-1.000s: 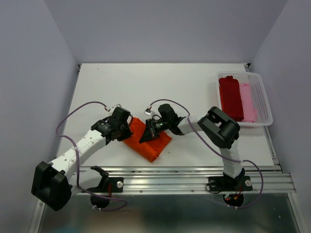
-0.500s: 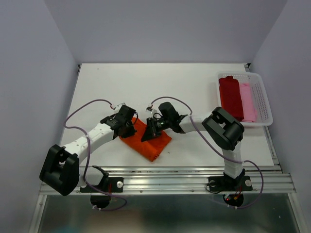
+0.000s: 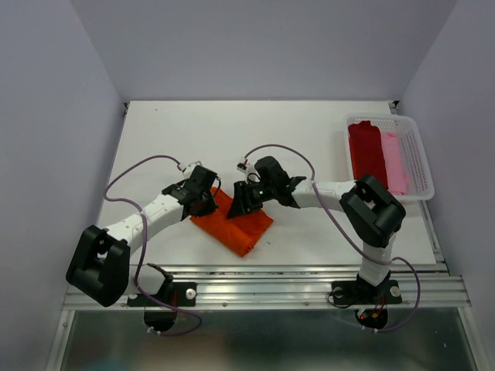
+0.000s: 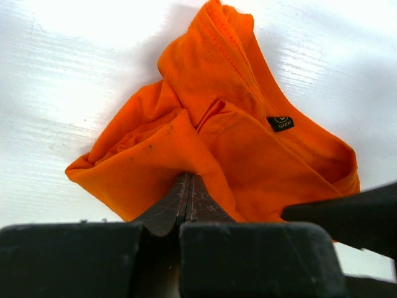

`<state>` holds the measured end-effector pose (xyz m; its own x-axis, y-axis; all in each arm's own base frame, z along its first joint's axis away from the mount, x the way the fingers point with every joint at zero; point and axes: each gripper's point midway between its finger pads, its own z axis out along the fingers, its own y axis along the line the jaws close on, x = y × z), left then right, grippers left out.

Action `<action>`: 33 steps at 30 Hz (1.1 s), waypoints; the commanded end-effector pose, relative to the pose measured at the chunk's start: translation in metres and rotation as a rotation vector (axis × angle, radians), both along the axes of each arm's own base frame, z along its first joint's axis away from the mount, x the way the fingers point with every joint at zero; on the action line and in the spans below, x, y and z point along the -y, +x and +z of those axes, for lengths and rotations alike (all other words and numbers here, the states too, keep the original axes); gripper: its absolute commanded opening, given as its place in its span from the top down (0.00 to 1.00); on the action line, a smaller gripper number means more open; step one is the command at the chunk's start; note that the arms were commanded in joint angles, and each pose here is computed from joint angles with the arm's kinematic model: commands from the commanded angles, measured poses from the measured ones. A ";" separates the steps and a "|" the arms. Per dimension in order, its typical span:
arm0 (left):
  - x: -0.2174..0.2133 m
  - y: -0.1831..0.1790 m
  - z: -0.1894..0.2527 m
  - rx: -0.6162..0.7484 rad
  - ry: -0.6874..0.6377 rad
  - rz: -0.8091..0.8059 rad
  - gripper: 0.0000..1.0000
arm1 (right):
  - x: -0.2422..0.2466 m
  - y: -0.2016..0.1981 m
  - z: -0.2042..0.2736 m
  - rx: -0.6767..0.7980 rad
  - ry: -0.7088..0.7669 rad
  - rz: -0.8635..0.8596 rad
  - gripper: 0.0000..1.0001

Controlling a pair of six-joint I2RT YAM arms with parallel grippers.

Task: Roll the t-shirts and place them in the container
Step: Roll the T-shirt to the center of the board.

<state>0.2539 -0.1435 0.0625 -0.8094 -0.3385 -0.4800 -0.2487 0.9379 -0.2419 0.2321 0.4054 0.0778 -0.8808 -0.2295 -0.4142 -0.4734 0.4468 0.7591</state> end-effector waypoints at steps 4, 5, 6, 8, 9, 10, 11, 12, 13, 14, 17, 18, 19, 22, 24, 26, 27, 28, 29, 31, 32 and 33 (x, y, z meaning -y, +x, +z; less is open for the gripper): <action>-0.006 0.002 -0.017 -0.012 0.028 -0.001 1.00 | 0.012 0.023 0.060 0.213 0.000 -0.072 0.43; -0.006 0.002 -0.019 -0.014 0.030 -0.001 1.00 | 0.011 0.020 0.066 0.230 0.007 -0.068 0.47; -0.006 0.002 -0.021 -0.020 0.031 -0.002 1.00 | 0.013 0.006 0.068 0.236 -0.009 -0.040 0.51; -0.006 0.003 -0.022 -0.022 0.034 -0.005 1.00 | 0.011 -0.003 0.069 0.256 -0.023 -0.024 0.76; -0.006 0.003 -0.023 -0.023 0.037 -0.004 1.00 | 0.011 -0.011 0.066 0.249 -0.033 -0.007 0.83; -0.007 0.004 -0.023 -0.023 0.039 -0.005 1.00 | 0.006 -0.024 0.063 0.240 -0.033 0.021 0.93; -0.007 0.005 -0.022 -0.021 0.040 -0.002 1.00 | 0.004 -0.031 0.059 0.233 -0.037 0.037 0.97; -0.008 0.006 -0.022 -0.021 0.042 0.000 1.00 | 0.002 -0.037 0.055 0.226 -0.040 0.047 0.99; -0.008 0.006 -0.022 -0.022 0.042 0.000 1.00 | 0.002 -0.044 0.047 0.213 -0.050 0.058 0.99; -0.009 0.007 -0.021 -0.018 0.043 0.001 1.00 | 0.001 -0.048 0.037 0.198 -0.062 0.067 0.99; -0.011 0.009 -0.019 -0.015 0.047 0.006 1.00 | 0.010 -0.047 0.011 0.174 -0.128 0.039 0.99; -0.012 0.008 -0.019 -0.017 0.052 0.003 1.00 | 0.013 -0.045 0.003 0.175 -0.153 0.023 0.99; -0.012 0.009 -0.018 -0.015 0.052 0.006 1.00 | 0.019 -0.045 -0.007 0.170 -0.182 0.007 0.99; -0.015 0.010 -0.016 -0.010 0.058 0.012 1.00 | 0.031 -0.034 -0.027 0.205 -0.262 -0.054 0.99; -0.016 0.012 -0.012 -0.003 0.060 0.017 1.00 | 0.037 -0.033 -0.040 0.207 -0.302 -0.055 0.99; -0.019 0.012 -0.006 0.007 0.070 0.025 1.00 | 0.039 -0.034 -0.048 0.207 -0.319 -0.051 0.99; -0.020 0.012 -0.002 0.013 0.072 0.029 1.00 | 0.041 -0.034 -0.053 0.208 -0.333 -0.045 0.99; -0.021 0.014 0.006 0.024 0.071 0.036 1.00 | 0.043 -0.035 -0.060 0.205 -0.347 -0.039 0.99; -0.021 0.014 0.011 0.037 0.069 0.039 1.00 | 0.044 -0.035 -0.062 0.204 -0.352 -0.036 0.99; -0.023 0.015 0.028 0.077 0.053 0.046 1.00 | 0.046 -0.037 -0.067 0.202 -0.363 -0.026 0.99; -0.023 0.014 0.032 0.079 0.048 0.050 1.00 | 0.046 -0.037 -0.068 0.202 -0.365 -0.023 0.99; -0.022 0.012 0.039 0.094 0.028 0.050 1.00 | 0.045 -0.038 -0.068 0.203 -0.359 -0.015 0.99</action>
<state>0.2612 -0.1293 0.0651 -0.7934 -0.3425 -0.5033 -0.2684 0.9388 -0.2157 0.1930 0.3766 0.0372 -0.8050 -0.3314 -0.4921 -0.5770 0.6305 0.5192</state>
